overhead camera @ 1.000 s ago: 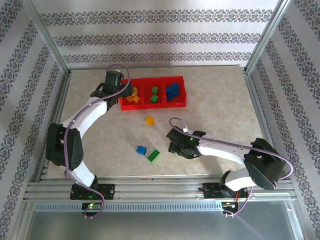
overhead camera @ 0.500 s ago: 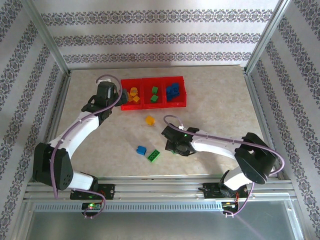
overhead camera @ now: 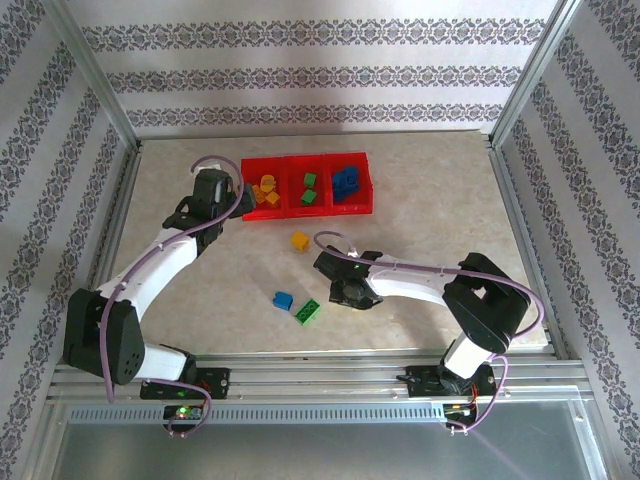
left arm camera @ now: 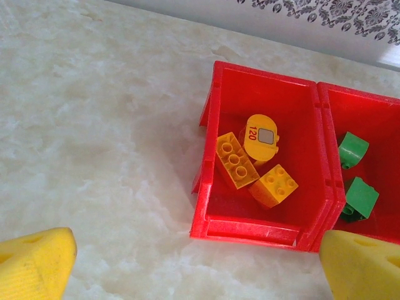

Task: Sort the legos into containers by color
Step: Pick up the lego from the bottom-center of the table, then place the lego in the container.

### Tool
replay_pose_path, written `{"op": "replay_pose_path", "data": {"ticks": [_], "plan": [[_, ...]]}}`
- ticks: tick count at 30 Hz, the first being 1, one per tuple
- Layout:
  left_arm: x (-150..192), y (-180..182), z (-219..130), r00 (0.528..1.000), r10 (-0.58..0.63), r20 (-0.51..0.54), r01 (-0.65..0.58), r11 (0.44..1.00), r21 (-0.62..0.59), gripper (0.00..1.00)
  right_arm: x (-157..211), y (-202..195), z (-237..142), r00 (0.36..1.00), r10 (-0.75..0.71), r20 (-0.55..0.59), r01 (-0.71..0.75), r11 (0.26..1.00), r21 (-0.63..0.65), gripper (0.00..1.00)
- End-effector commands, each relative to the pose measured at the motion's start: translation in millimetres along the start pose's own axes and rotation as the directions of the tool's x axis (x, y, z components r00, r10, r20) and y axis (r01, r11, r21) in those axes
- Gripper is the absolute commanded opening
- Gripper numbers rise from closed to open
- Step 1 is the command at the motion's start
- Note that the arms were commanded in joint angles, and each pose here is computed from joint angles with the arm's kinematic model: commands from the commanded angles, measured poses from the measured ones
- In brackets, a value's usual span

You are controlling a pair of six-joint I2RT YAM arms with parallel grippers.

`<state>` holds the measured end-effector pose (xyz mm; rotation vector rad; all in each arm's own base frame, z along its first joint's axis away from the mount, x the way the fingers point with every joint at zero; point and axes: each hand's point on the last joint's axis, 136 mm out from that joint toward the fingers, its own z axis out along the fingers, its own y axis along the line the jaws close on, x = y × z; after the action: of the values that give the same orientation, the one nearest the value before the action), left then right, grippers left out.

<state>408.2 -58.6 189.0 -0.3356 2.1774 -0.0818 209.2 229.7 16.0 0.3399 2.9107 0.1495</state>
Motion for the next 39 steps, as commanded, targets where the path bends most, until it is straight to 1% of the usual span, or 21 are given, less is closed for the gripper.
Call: {"op": "replay_pose_path", "data": {"ticks": [1,8,14,19,22,26,34,39], "plan": [[-12,8,-4,0.998,-0.035,0.052,0.035,0.999,-0.015,1.0,-1,1,-1,1.0,-0.03,-0.004,0.03,0.999,0.021,0.41],[-12,11,-4,0.998,-0.041,0.055,0.042,0.999,-0.018,1.0,-6,6,-5,0.996,-0.094,0.005,0.094,0.995,0.015,0.3],[-12,13,-7,0.998,-0.043,0.055,0.044,0.999,-0.017,1.0,-23,15,-23,0.981,-0.186,0.063,0.185,0.982,0.027,0.25],[-9,16,-11,0.998,-0.046,0.052,0.047,0.999,-0.015,1.0,-56,36,-51,0.95,-0.272,0.152,0.274,0.962,0.005,0.25],[0,17,-12,0.998,-0.048,0.032,0.049,0.999,-0.005,1.0,-83,52,-66,0.933,-0.296,0.205,0.304,0.953,-0.011,0.25],[14,20,-14,0.999,-0.053,0.0,0.053,0.999,-0.002,1.0,-118,73,-77,0.921,-0.305,0.244,0.324,0.945,-0.043,0.25],[37,25,-23,0.997,-0.067,-0.049,0.068,0.998,0.015,1.0,-181,108,-79,0.89,-0.333,0.31,0.364,0.93,-0.046,0.25],[53,29,-28,0.994,-0.079,-0.074,0.081,0.996,0.025,1.0,-216,128,-70,0.877,-0.333,0.346,0.372,0.927,-0.053,0.25]]}}
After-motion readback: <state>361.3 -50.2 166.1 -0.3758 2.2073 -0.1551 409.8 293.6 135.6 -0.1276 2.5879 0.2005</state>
